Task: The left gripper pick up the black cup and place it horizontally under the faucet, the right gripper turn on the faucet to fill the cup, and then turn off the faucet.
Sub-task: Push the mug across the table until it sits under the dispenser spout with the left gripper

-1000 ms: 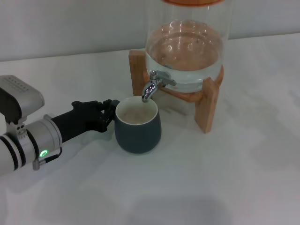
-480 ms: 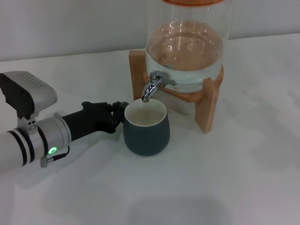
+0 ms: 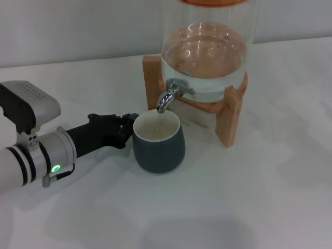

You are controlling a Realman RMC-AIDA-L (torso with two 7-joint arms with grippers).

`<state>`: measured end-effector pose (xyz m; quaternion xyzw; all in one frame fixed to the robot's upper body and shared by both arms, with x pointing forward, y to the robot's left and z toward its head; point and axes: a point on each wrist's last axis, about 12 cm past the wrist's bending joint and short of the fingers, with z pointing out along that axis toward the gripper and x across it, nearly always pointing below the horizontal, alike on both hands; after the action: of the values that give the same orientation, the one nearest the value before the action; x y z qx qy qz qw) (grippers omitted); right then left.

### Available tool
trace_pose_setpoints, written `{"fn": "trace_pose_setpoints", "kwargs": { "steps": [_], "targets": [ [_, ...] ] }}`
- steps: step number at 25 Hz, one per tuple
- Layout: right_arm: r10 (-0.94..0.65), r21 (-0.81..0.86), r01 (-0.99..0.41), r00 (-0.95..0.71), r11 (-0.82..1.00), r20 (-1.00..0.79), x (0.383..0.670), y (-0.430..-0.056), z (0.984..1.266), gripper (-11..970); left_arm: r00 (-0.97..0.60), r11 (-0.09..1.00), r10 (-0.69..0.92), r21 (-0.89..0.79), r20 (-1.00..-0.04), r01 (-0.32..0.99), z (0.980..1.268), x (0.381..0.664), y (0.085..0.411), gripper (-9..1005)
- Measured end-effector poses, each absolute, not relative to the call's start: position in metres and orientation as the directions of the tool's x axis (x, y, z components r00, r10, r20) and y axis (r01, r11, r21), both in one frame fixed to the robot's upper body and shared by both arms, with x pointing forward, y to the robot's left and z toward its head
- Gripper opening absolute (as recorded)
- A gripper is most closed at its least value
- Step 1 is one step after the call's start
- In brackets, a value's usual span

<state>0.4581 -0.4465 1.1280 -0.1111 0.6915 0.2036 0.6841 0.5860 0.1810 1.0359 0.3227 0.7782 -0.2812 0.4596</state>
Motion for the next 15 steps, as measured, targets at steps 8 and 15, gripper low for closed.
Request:
{"fn": "trace_pose_setpoints", "kwargs": {
  "steps": [8,15],
  "targets": [
    [0.125,0.129,-0.435,-0.038,0.891,-0.991,0.4580,-0.4463,1.1282,598,-0.368,0.630,0.250,-0.138,-0.896,0.764,1.0352,0.5850,0.1818,157],
    [0.126,0.129,-0.435,-0.036,0.891,-0.991,0.4580,-0.4463,1.1284,597,-0.372,0.638,0.241,-0.142,-0.896,0.757,1.0351,0.5851,0.1832,209]
  ]
}}
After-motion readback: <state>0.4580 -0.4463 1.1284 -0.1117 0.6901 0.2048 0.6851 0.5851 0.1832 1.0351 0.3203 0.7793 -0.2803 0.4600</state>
